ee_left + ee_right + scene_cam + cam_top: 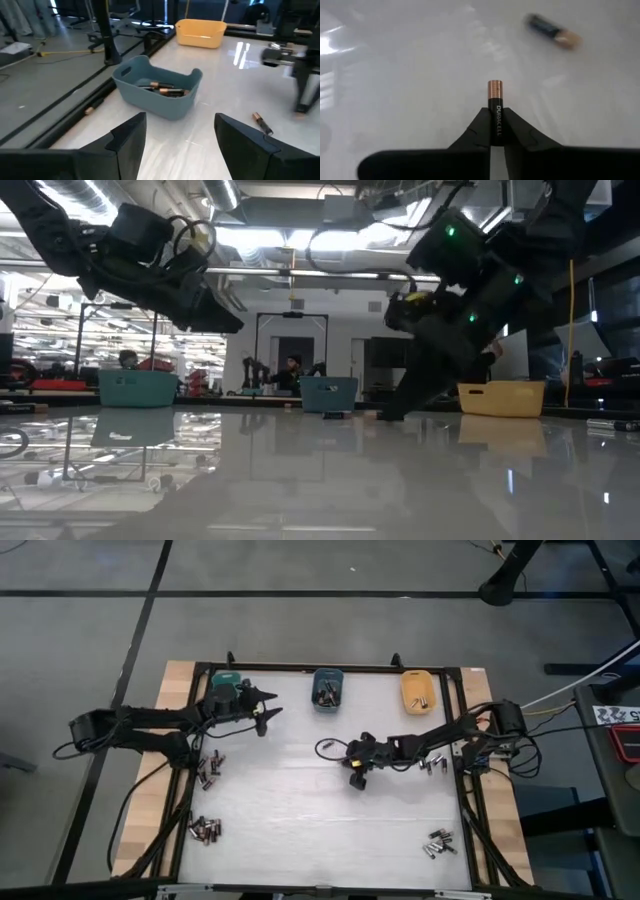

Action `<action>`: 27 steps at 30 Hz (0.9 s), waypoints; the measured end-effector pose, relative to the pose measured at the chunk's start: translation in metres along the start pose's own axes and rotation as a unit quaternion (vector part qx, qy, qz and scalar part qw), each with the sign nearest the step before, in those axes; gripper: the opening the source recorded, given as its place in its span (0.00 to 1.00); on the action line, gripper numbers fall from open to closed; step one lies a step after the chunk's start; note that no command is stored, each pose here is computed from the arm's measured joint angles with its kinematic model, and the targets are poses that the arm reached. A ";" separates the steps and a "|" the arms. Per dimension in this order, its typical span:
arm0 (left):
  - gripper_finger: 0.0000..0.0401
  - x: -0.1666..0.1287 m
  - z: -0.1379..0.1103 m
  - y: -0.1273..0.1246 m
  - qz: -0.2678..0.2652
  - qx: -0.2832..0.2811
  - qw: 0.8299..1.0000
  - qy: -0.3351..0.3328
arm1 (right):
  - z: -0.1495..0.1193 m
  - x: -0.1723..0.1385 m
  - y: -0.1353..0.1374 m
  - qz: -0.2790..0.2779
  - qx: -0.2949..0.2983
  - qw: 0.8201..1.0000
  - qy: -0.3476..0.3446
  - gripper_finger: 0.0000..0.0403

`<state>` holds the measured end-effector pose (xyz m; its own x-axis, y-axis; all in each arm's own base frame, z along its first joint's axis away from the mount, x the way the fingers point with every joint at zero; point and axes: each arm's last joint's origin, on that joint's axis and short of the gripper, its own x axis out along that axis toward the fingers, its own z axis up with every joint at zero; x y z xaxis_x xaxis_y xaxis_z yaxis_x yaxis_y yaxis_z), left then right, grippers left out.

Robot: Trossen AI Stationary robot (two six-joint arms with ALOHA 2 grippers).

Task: Sort batteries
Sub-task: Put the brown battery into the green bin

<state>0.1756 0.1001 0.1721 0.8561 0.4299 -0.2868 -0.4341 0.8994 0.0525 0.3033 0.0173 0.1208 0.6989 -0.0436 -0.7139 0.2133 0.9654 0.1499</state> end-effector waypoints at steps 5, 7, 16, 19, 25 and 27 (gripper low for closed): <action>0.56 -0.006 0.000 0.002 0.032 0.010 0.999 0.017 | 0.027 -0.015 0.006 0.011 -0.040 0.997 -0.058 0.05; 0.56 -0.007 -0.002 0.003 0.053 0.015 0.998 0.032 | 0.039 -0.020 0.006 0.009 -0.061 0.995 -0.078 0.05; 0.56 -0.007 -0.005 0.004 0.079 0.029 0.995 0.047 | 0.103 -0.036 -0.045 -0.003 -0.159 0.974 -0.160 0.05; 0.56 -0.008 -0.004 0.006 0.092 0.042 0.994 0.044 | 0.118 -0.043 -0.077 -0.007 -0.176 0.968 -0.177 0.05; 0.56 -0.008 0.005 0.017 0.107 0.053 0.993 -0.003 | 0.130 -0.060 -0.134 -0.017 -0.189 0.960 -0.205 0.05; 0.56 -0.009 0.008 0.020 0.088 0.053 0.995 -0.022 | 0.130 -0.064 -0.148 -0.021 -0.194 0.958 -0.211 0.05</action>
<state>0.1616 0.1148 0.1830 0.7824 0.5816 -0.2227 -0.5475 0.8128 0.1992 0.3161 -0.1561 0.2333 0.9262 -0.1054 -0.3619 0.0345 0.9797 -0.1973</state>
